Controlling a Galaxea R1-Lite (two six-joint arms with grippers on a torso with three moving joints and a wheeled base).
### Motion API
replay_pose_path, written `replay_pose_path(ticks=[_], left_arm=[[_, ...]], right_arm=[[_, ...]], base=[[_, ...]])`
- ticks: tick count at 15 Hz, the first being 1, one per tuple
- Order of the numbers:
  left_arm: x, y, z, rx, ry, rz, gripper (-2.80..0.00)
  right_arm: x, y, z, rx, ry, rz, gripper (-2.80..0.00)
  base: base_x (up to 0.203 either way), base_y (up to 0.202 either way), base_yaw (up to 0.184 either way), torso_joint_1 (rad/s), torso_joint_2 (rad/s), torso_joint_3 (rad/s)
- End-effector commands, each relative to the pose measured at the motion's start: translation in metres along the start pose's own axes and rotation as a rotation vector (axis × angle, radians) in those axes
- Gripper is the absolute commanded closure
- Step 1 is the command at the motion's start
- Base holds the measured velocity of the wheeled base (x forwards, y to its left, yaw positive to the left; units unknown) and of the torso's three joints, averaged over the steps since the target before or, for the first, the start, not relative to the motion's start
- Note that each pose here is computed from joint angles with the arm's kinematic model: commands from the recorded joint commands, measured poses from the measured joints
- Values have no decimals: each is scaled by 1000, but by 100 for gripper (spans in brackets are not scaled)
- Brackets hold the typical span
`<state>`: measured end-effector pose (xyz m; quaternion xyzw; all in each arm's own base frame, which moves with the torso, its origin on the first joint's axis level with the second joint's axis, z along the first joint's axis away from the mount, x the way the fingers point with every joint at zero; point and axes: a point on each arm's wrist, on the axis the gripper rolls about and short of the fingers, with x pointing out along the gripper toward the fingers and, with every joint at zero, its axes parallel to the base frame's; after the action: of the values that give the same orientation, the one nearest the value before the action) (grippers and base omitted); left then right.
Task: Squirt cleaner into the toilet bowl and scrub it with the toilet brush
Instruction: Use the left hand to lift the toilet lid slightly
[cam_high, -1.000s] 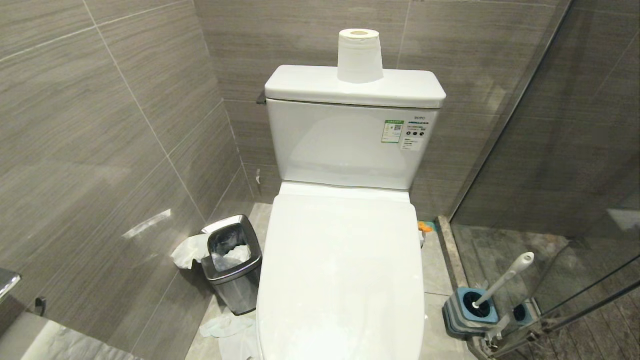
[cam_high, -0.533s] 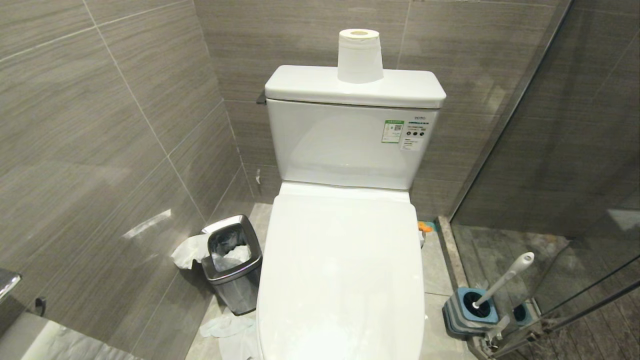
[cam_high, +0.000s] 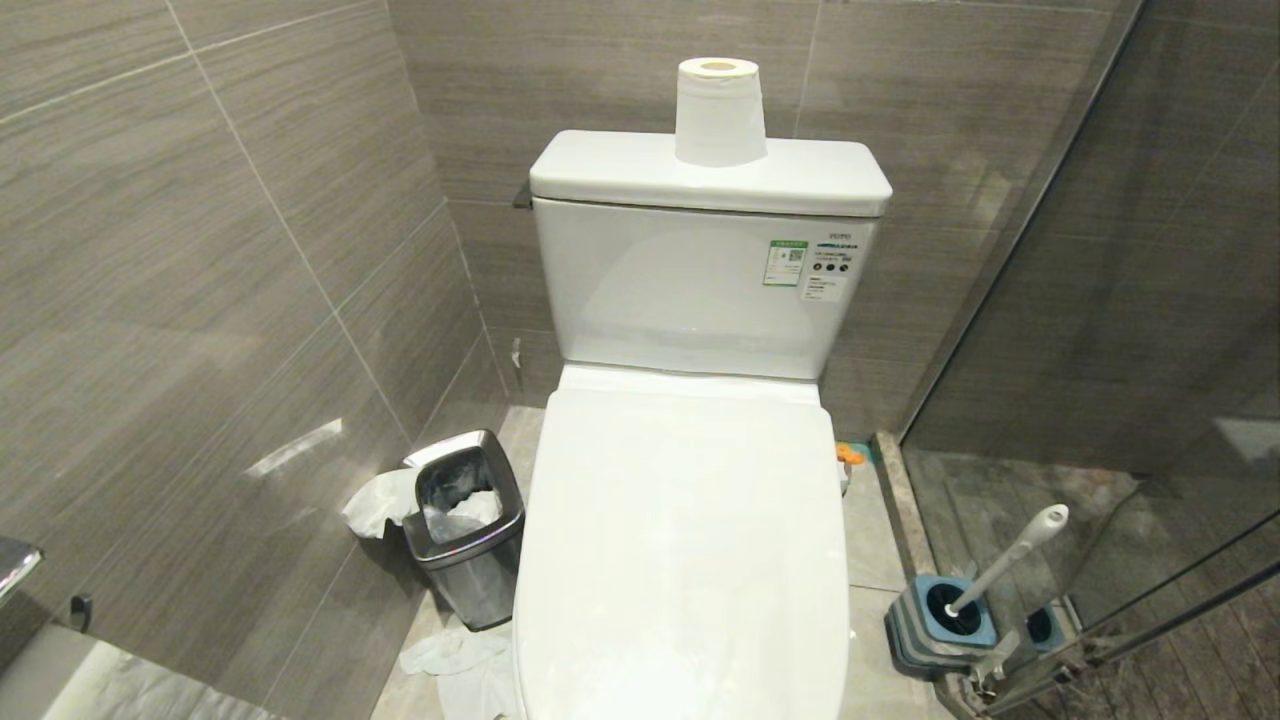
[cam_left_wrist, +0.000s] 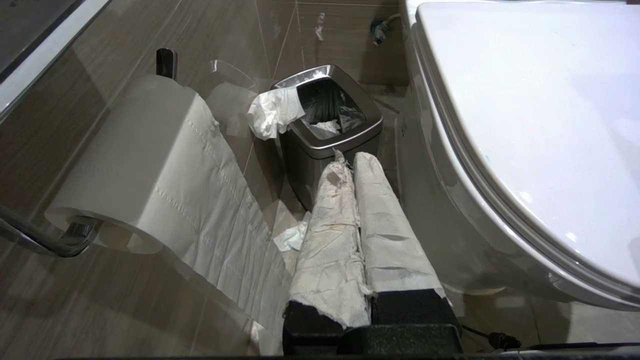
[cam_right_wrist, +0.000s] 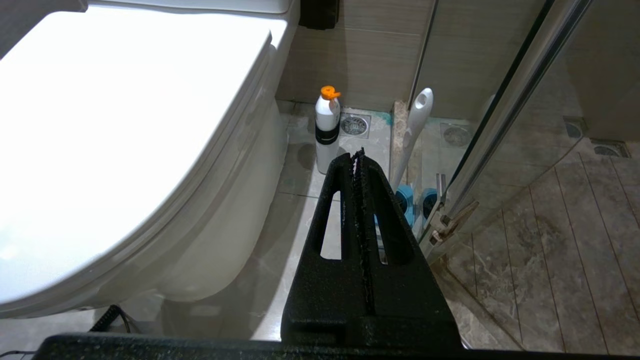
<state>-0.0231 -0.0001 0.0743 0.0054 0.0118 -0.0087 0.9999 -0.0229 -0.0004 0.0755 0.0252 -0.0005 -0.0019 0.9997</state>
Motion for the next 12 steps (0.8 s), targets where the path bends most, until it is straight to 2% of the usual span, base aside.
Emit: replay_pose_path(ticks=[1, 12], left_arm=[[0, 0, 0, 0, -1, 0, 0], [0, 0, 0, 0, -1, 0, 0]], right_arm=[[0, 0, 0, 0, 1, 1, 0], [0, 0, 0, 0, 1, 1, 0]], base=[[0, 0, 0, 0, 0, 0], [0, 0, 0, 0, 0, 0]])
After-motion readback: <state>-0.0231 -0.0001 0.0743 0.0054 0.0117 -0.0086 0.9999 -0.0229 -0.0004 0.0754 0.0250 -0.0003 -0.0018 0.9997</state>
